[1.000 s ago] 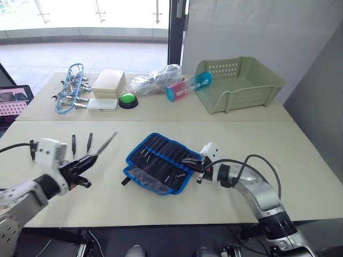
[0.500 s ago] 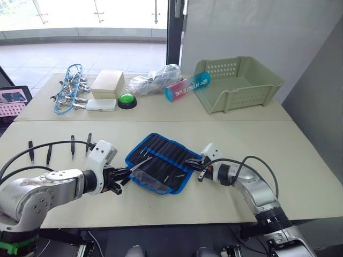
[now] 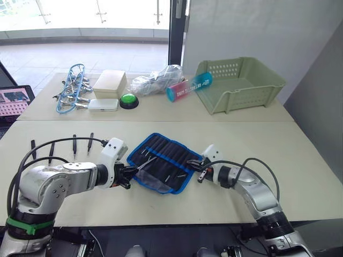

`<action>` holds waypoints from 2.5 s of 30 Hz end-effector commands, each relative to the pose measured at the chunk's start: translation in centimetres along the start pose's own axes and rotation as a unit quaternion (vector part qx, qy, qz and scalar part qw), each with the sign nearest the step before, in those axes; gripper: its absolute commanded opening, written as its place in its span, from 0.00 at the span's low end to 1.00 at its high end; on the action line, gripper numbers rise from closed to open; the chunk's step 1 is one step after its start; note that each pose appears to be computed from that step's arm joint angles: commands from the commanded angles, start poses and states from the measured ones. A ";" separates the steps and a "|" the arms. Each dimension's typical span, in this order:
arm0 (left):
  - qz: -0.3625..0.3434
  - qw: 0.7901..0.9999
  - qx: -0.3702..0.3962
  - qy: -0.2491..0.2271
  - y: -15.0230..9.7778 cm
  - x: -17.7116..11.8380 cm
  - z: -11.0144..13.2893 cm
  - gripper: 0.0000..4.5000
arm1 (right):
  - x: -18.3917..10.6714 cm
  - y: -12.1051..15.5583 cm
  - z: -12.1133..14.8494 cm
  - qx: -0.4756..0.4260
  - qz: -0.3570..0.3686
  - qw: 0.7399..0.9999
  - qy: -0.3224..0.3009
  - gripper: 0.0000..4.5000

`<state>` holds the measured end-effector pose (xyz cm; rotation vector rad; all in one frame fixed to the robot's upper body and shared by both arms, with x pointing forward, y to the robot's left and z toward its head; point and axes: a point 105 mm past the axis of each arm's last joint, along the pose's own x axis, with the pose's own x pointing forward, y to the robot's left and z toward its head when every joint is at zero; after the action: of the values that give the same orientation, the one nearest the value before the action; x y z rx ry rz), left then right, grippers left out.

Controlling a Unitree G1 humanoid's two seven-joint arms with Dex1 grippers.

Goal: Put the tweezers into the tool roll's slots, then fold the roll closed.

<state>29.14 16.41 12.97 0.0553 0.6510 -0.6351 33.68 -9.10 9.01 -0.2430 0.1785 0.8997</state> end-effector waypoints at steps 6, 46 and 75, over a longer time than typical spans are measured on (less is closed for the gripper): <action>0.002 1.000 0.021 -0.008 -0.5 1.8 1.2 0.00 | -0.2 0.7 -2.3 0.023 0.004 0.998 0.052 0.02; -0.018 0.993 0.069 -0.092 1.8 3.9 5.2 0.81 | 0.4 1.2 -3.5 0.049 -0.030 0.994 0.095 0.00; 0.410 0.873 -0.082 -0.253 11.0 -22.1 -12.7 1.00 | -0.6 0.5 -4.0 0.041 -0.040 0.994 0.093 0.00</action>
<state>15.68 39.65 13.35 -0.0187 0.1565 0.2073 33.21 -8.93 7.96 -0.2391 0.2629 0.8247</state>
